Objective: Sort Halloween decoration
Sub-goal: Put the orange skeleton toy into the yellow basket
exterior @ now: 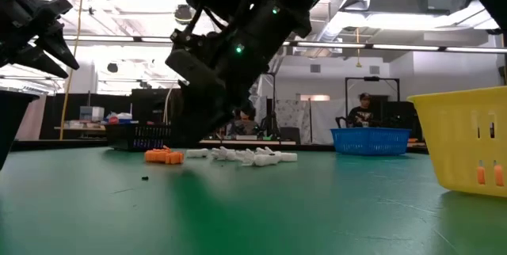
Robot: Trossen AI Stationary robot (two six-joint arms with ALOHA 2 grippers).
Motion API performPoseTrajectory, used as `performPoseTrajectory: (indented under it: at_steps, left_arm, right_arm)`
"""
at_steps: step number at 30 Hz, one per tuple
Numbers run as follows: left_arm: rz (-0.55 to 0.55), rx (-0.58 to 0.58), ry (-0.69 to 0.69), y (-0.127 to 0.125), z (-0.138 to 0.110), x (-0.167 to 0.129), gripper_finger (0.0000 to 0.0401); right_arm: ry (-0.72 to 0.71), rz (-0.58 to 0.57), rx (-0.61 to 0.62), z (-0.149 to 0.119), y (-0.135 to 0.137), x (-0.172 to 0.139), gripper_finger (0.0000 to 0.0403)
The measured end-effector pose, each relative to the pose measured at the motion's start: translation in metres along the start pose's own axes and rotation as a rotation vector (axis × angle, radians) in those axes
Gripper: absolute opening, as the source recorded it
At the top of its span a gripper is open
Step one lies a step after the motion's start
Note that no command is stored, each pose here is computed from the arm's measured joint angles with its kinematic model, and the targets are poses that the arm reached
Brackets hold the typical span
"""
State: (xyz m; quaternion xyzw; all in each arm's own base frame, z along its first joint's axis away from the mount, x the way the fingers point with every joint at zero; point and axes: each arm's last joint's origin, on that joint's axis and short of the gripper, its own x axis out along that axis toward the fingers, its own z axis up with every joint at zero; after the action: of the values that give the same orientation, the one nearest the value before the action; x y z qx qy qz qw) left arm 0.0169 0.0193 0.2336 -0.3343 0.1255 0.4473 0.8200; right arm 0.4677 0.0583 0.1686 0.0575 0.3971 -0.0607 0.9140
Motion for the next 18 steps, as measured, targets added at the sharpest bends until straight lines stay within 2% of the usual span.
performPoseTrajectory:
  at_steps: [7, 18]
  left_arm:
    - [0.000, 0.000, 0.000, 0.000, 0.000, 0.000, 0.0143]
    - [0.000, 0.000, 0.000, 0.000, 0.000, 0.000, 0.0143]
  right_arm:
    - [-0.035, -0.008, 0.062, 0.005, -0.008, 0.001, 0.0173]
    - [0.008, -0.021, 0.056, -0.003, 0.007, -0.001, 0.0172]
